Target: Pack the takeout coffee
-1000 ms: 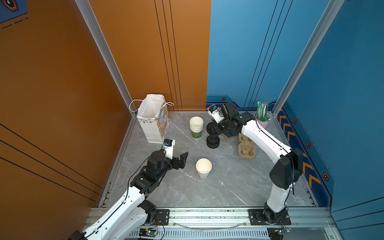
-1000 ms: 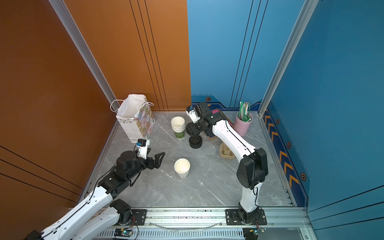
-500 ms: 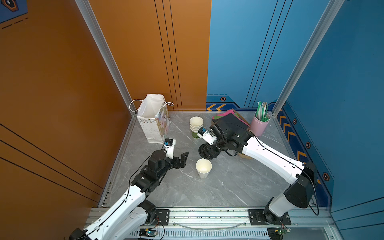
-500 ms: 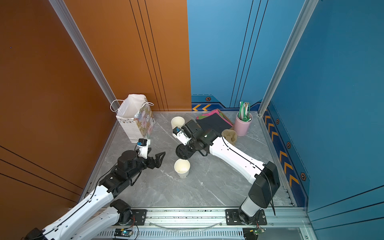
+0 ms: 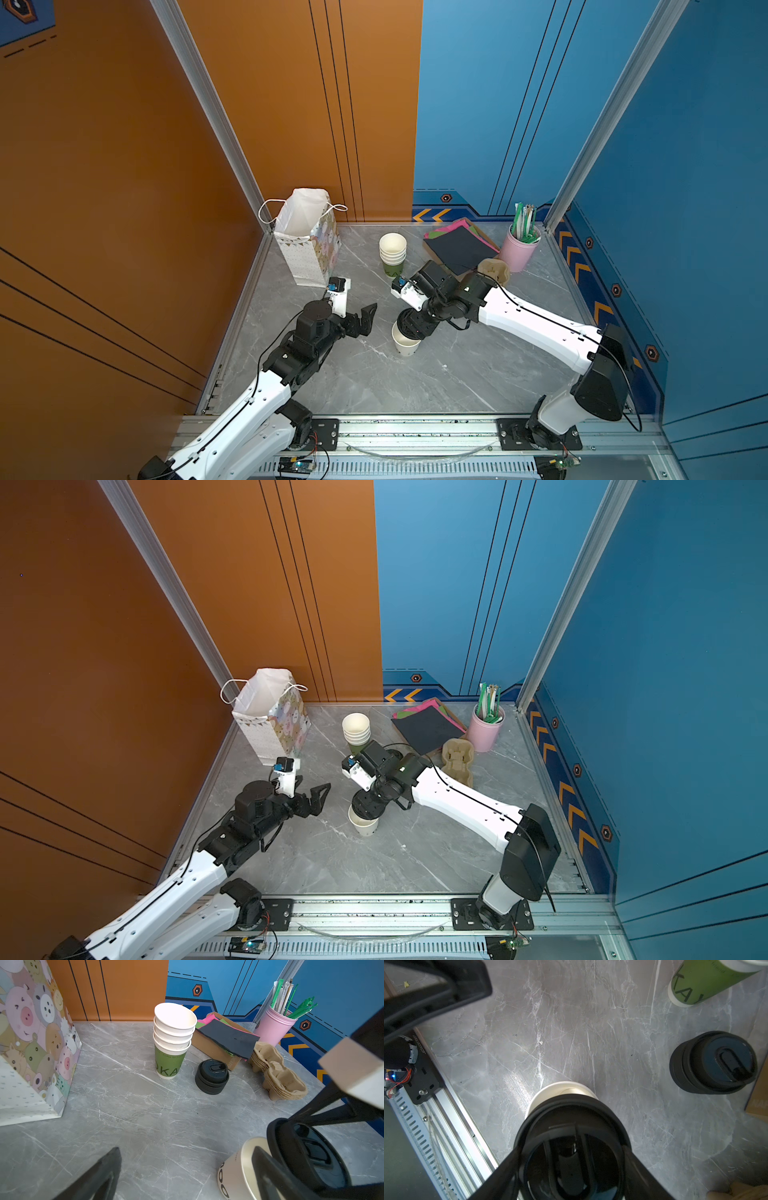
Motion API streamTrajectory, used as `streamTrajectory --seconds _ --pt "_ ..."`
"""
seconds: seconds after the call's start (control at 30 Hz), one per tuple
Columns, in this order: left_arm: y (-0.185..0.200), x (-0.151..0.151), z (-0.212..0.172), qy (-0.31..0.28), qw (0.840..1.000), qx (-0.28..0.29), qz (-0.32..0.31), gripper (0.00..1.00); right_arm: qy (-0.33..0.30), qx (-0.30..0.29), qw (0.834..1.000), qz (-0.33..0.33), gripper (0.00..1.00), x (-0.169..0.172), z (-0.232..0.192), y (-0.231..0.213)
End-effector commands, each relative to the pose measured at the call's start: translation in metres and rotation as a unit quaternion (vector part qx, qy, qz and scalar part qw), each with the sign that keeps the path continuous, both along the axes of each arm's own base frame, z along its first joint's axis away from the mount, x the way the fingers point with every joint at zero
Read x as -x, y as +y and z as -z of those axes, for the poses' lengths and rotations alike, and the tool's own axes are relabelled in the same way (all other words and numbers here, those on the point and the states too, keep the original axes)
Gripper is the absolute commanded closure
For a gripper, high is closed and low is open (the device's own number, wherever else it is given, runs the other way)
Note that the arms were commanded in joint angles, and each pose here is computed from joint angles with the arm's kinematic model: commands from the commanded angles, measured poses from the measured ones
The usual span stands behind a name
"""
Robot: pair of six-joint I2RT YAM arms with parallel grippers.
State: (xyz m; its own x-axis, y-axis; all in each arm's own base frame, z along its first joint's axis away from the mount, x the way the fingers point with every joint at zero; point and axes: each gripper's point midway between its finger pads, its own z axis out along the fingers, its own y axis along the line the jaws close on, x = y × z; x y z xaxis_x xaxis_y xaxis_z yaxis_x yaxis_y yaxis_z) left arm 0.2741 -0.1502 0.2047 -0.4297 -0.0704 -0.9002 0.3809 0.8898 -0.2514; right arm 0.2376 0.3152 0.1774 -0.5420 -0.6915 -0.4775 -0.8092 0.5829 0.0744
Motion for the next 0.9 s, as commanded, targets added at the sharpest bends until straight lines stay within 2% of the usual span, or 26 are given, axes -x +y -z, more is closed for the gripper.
streamTrajectory --seconds 0.0,0.17,0.87 --pt "0.001 0.001 0.000 0.000 1.000 0.004 -0.004 0.02 -0.005 0.006 1.000 0.013 0.30 -0.003 0.007 0.000" --pt "0.001 0.001 -0.001 0.001 1.000 0.004 -0.006 0.02 -0.003 -0.004 1.000 0.014 0.31 -0.003 0.012 0.006" --pt "0.003 0.002 -0.002 0.000 1.000 0.010 -0.009 0.02 0.014 0.018 1.000 0.006 0.31 0.001 0.037 0.014"
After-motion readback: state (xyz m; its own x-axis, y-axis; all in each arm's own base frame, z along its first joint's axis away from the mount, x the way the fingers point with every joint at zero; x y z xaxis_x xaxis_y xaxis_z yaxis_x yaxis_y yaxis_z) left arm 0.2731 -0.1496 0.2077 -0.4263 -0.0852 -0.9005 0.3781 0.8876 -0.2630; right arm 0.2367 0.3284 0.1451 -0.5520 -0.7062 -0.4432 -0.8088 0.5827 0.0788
